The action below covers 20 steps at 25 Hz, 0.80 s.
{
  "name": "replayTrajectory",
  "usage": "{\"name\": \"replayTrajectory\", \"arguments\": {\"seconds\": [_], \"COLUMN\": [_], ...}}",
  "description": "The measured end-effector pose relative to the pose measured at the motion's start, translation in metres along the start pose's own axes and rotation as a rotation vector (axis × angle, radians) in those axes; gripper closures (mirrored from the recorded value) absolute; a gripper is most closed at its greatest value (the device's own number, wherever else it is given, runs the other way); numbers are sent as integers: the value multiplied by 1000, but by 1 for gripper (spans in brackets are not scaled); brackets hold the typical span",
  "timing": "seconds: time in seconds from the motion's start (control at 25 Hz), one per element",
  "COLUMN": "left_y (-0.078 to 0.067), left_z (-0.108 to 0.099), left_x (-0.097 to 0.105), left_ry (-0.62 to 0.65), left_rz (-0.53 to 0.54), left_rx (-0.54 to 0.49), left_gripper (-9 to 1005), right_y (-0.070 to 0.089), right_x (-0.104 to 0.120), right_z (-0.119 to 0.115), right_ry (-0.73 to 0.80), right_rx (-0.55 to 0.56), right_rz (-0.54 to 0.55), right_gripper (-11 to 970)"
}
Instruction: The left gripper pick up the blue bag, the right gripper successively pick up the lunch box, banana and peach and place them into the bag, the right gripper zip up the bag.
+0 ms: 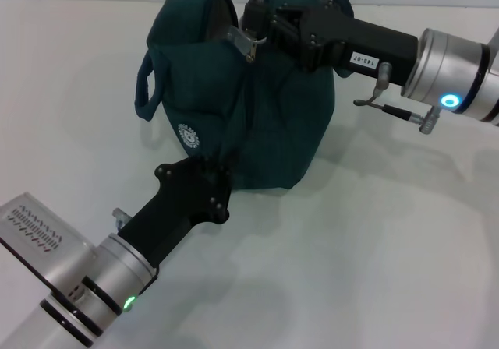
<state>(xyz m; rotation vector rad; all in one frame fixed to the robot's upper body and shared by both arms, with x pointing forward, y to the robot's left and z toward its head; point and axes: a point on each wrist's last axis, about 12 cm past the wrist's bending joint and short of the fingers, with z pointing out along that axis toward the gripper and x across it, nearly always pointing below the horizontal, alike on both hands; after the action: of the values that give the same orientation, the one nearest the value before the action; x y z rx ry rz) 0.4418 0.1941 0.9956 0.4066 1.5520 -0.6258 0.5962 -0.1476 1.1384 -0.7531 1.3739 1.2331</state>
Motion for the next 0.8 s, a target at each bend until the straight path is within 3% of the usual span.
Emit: {"name": "replayTrajectory", "arguments": {"seconds": [0.04,0.24,0.8], "left_y": [0,0,-1], "left_z": [0,-1,-3], "left_x": [0,1,5], "left_ry": [1,4,35], "left_rz": [0,1,21], "left_rx": [0,-2,0], "left_gripper": [916,945,948], "right_y": [0,0,-6], "right_x": [0,0,-2], "right_z": [0,-1,-4], "right_ry": [0,-3,-30], "right_rx": [1,4,54], "right_rz": [0,3,10], "right_gripper": [948,948,949]}}
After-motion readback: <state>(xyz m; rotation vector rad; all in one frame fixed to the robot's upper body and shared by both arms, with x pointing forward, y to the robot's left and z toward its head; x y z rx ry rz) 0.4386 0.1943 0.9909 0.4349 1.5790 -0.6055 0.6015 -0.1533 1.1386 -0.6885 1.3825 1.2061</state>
